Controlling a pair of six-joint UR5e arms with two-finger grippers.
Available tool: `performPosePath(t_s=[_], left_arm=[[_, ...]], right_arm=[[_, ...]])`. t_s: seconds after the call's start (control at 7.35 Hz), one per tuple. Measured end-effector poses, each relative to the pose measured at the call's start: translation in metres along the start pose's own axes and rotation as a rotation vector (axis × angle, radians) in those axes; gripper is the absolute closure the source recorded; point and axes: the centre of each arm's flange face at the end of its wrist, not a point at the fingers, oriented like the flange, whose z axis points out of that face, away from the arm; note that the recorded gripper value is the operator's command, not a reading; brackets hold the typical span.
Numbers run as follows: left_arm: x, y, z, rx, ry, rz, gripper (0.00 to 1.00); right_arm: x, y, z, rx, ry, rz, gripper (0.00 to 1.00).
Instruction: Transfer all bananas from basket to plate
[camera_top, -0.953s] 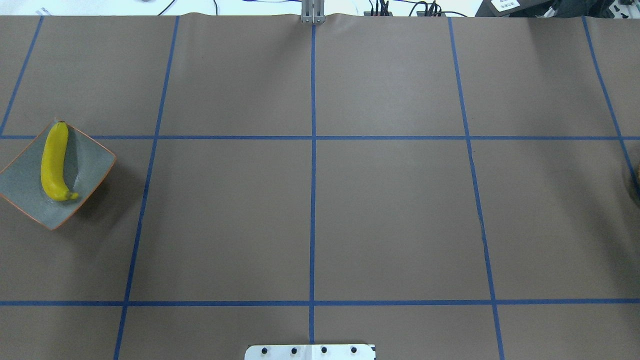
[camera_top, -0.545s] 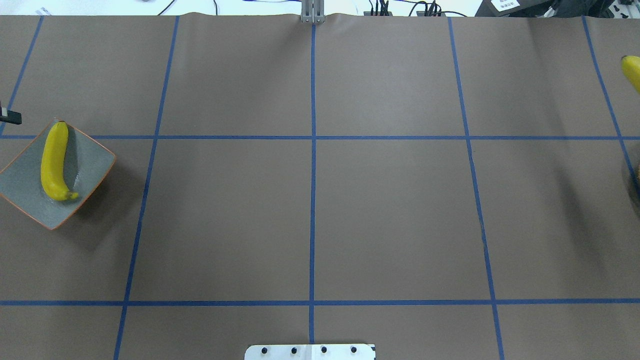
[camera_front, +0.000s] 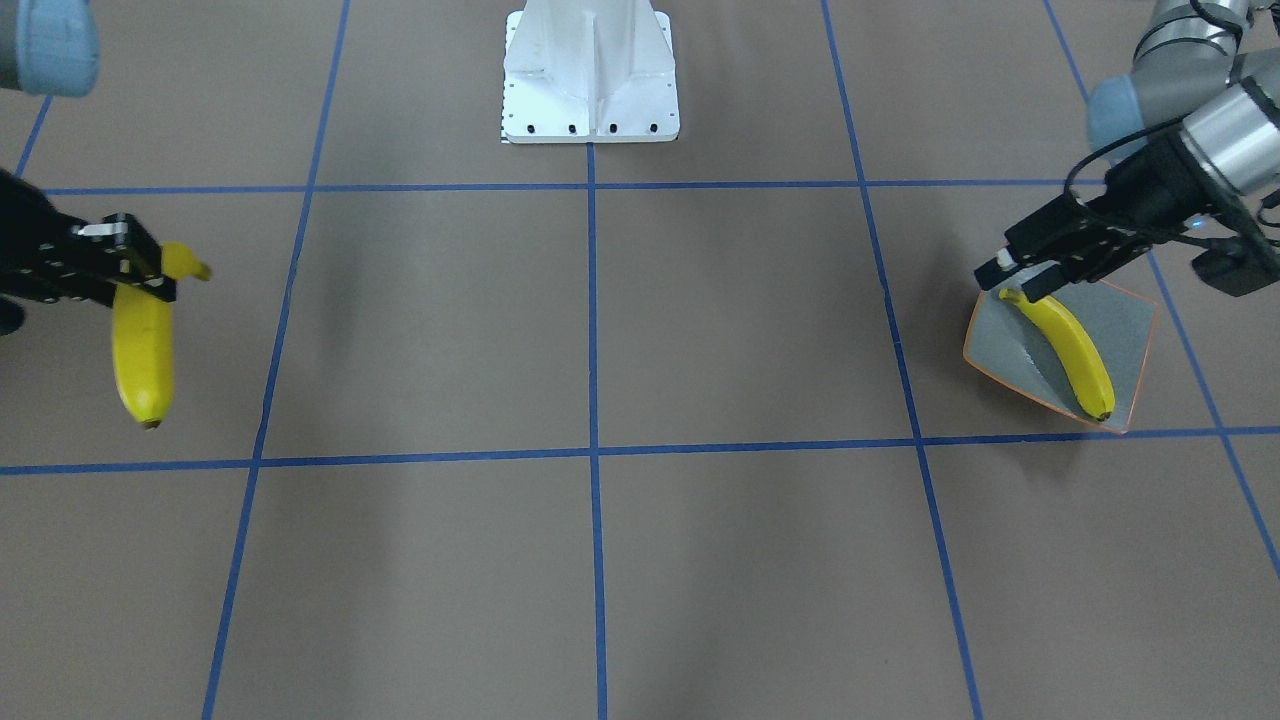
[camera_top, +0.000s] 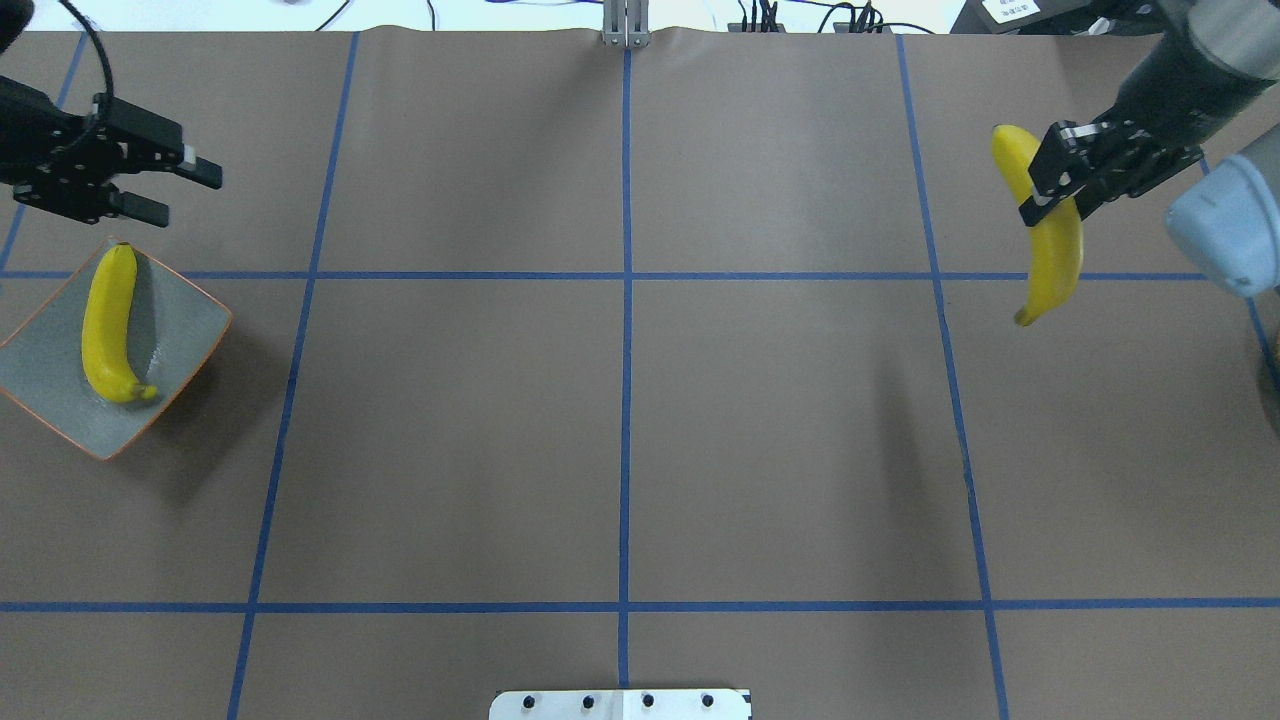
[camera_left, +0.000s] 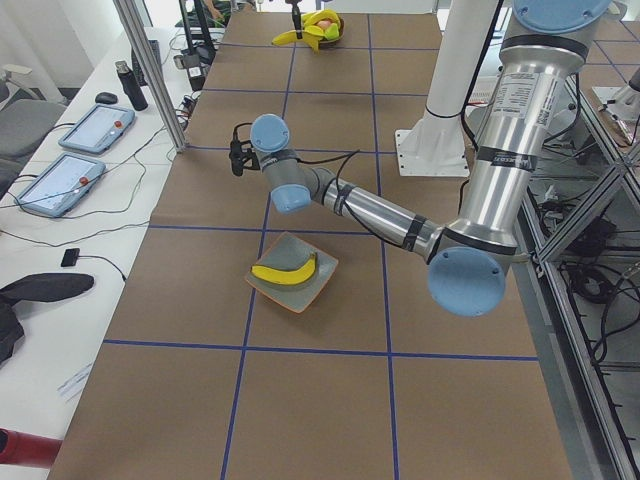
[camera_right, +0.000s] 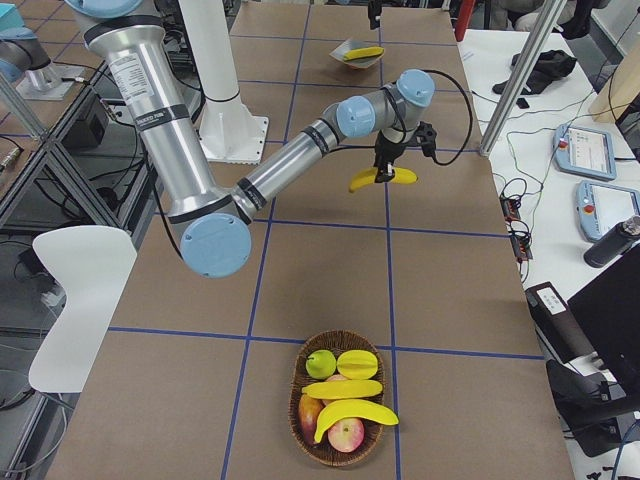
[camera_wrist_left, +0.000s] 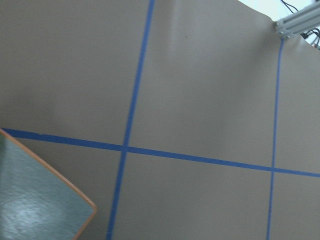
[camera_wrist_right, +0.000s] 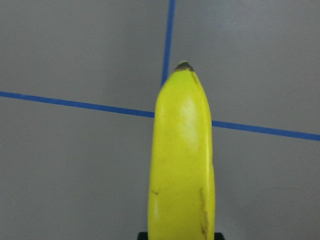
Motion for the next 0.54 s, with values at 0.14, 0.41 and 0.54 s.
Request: performPosePath(t_s=[0.14, 0.41, 0.54], left_arm=[[0.039, 0.002, 0.024, -0.038, 0.026, -0.035, 0.09], [0.105, 0.022, 0.060, -0.108, 0.068, -0.090, 0.09], [0.133, 0.031, 0.069, -0.133, 0.088, -0.111, 0.09]], right_arm=[[-0.041, 0.005, 0.013, -0.005, -0.032, -0.008, 1.00], [-0.100, 0.016, 0.034, 0.017, -0.116, -0.010, 1.00], [-0.122, 0.017, 0.039, 0.032, -0.162, 0.003, 1.00]])
